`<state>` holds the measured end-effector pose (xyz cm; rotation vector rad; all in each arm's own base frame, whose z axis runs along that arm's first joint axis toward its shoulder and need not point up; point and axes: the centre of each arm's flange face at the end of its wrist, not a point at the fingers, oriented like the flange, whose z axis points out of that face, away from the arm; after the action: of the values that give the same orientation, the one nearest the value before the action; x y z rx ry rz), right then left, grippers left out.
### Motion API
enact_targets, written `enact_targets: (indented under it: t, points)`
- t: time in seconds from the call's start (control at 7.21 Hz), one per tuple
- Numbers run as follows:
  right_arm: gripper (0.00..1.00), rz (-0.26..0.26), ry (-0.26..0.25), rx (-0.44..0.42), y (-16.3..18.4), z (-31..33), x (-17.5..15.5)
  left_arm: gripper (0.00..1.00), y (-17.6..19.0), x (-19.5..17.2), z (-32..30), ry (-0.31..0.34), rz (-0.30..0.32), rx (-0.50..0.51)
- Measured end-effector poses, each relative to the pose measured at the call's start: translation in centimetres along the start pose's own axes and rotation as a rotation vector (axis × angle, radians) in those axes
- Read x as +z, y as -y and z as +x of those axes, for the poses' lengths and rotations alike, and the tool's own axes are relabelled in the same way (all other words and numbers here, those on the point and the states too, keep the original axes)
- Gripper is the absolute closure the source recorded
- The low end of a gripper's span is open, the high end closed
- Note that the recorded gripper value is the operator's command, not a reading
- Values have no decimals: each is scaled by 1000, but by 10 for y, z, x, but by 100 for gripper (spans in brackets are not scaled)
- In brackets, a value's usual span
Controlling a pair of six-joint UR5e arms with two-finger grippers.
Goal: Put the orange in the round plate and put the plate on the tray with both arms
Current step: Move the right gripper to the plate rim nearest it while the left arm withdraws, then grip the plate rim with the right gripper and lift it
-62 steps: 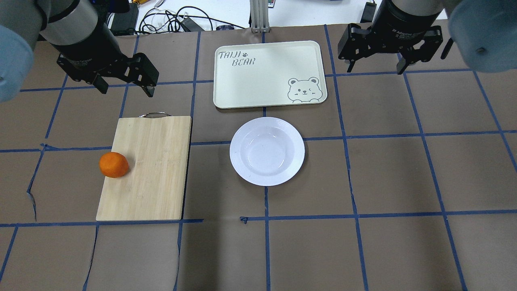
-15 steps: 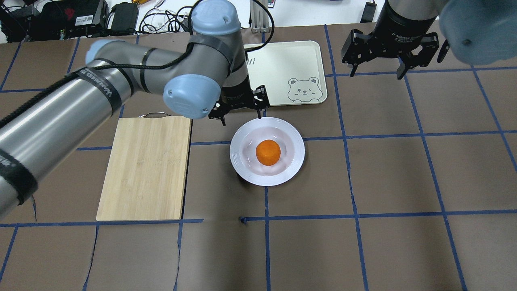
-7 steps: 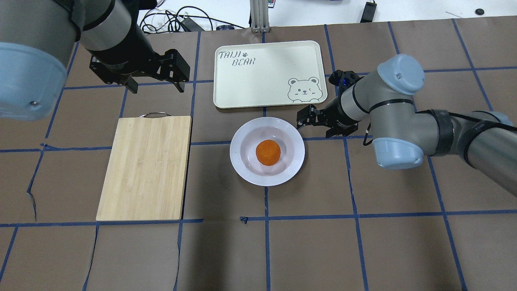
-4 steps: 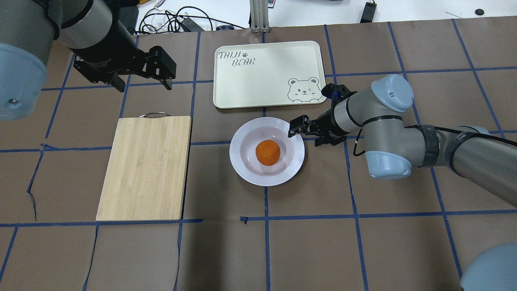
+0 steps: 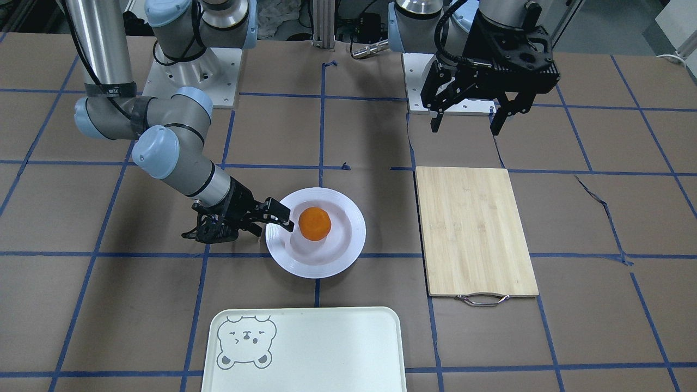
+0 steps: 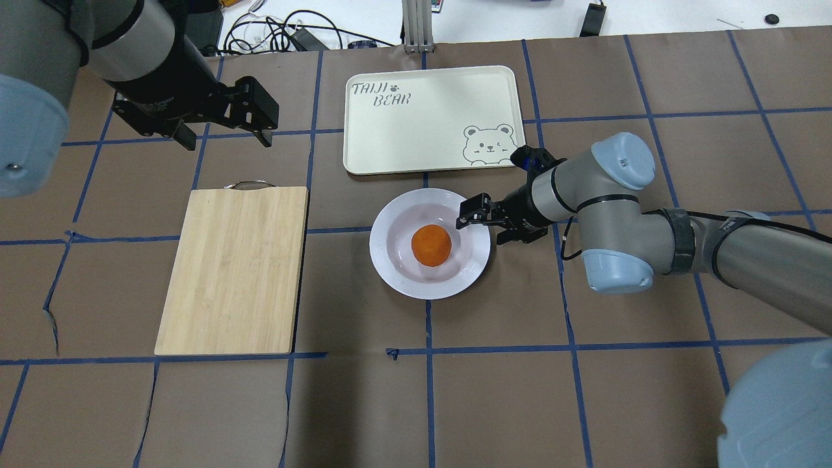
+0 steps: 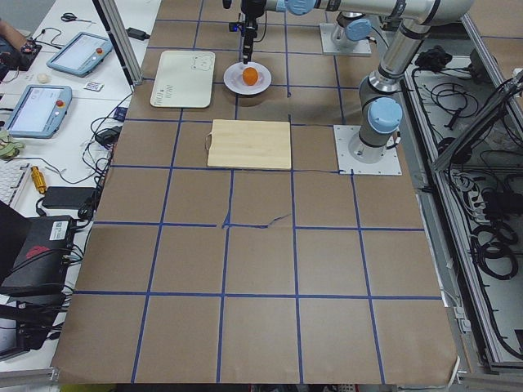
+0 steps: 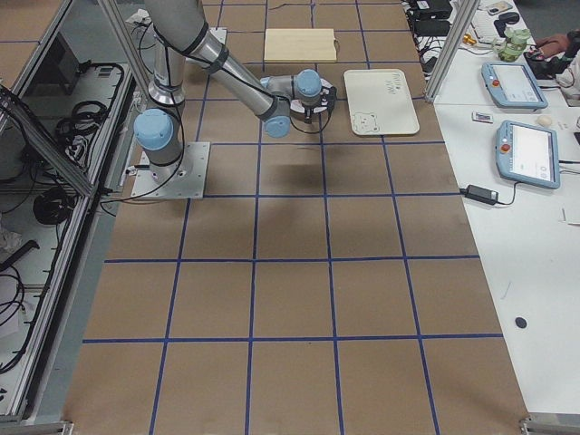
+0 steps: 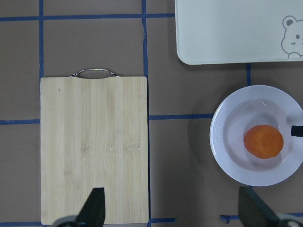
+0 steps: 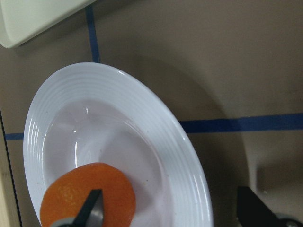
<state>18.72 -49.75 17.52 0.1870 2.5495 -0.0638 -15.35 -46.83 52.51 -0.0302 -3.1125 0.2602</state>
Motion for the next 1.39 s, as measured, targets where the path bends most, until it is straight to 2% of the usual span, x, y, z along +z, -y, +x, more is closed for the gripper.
enact_targets:
  t: [0.14,0.28,0.55,0.97,1.39]
  points:
    - [1,-10,-1,3,-3,1,4,0,0,0,0,0,1,1]
    - [12,-24,-3,10,-7,5,10,0,0,-1,-1,0,2,1]
    - [17,-32,-4,15,-9,8,15,0,-1,-1,0,0,3,2]
    - [66,-24,-2,-6,-11,2,18,0,-1,-1,-1,0,2,-4]
    - [97,-32,-5,-14,-15,-2,22,0,0,0,-2,0,1,-4]
